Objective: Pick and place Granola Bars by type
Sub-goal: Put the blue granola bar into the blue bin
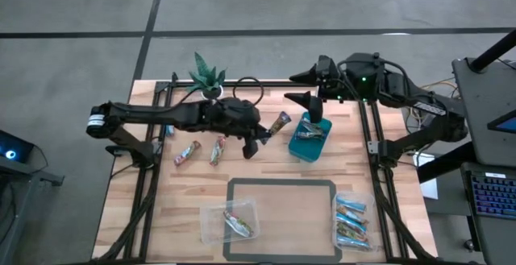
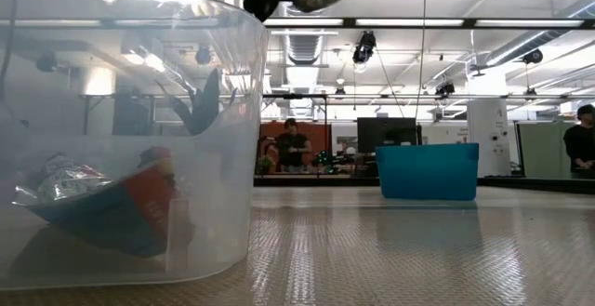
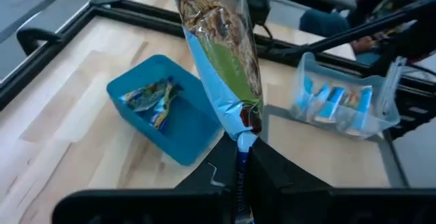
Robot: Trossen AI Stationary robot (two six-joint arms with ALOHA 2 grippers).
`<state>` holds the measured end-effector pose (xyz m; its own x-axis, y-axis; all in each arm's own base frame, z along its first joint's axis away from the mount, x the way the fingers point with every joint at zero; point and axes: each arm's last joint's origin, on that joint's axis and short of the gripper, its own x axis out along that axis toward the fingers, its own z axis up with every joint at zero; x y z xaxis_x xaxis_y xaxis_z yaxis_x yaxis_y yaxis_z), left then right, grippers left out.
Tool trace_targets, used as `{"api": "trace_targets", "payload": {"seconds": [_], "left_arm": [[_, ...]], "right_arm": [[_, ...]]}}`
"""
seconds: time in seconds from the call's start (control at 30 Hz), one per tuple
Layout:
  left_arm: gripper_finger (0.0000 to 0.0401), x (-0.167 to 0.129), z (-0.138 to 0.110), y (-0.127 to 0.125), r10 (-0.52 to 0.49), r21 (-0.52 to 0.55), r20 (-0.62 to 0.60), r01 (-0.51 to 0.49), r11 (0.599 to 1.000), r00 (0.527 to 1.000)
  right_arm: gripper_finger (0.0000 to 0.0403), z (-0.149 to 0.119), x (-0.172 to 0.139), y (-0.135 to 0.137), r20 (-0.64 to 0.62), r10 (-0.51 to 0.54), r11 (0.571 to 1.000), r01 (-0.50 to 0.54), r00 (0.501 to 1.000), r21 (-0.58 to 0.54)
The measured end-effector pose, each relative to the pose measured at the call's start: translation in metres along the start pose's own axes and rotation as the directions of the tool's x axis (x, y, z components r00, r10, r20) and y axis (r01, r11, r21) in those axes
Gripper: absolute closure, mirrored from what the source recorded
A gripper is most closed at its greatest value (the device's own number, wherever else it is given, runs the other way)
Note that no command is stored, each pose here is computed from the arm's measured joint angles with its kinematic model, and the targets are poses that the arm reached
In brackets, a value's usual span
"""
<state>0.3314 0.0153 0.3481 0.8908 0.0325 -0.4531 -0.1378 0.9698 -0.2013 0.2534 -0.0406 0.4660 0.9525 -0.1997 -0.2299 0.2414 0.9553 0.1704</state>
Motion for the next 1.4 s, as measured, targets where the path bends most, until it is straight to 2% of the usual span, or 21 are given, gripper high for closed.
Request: {"api": "trace_targets", "payload": {"seconds": [0.17, 0.4, 0.53, 0.87, 1.17, 1.4], "left_arm": [[0.0401, -0.015, -0.006, 0.001, -0.021, 0.003, 0.059, 0.021, 1.0, 0.998], [0.0401, -0.039, -0.015, 0.003, -0.033, 0.006, 0.263, 0.033, 0.999, 0.964], [0.0401, -0.043, -0.024, 0.007, -0.015, 0.004, 0.328, 0.015, 1.0, 0.945], [0.0401, -0.047, -0.022, 0.005, -0.008, 0.043, 0.37, -0.008, 0.999, 0.929], [0.0401, -0.057, -0.005, 0.002, -0.018, 0.1, 0.421, -0.027, 0.995, 0.907], [0.0401, -0.067, 0.002, 0.0, -0.022, 0.106, 0.437, -0.027, 0.994, 0.899]], "right_arm": [[0.0124, -0.002, 0.006, 0.0, -0.013, -0.002, 1.0, 0.003, 1.0, 0.021], [0.0119, -0.003, 0.02, 0.001, 0.004, 0.002, 0.999, -0.003, 1.0, 0.049], [0.0123, -0.008, 0.036, 0.004, -0.009, 0.014, 0.998, -0.014, 1.0, 0.065], [0.0118, -0.018, 0.064, 0.017, -0.018, 0.051, 0.996, -0.049, 0.999, 0.073], [0.0123, -0.025, 0.071, 0.022, -0.06, 0.057, 0.995, -0.053, 0.997, 0.08], [0.0132, -0.027, 0.07, 0.028, -0.073, 0.073, 0.995, -0.067, 0.995, 0.077]]}}
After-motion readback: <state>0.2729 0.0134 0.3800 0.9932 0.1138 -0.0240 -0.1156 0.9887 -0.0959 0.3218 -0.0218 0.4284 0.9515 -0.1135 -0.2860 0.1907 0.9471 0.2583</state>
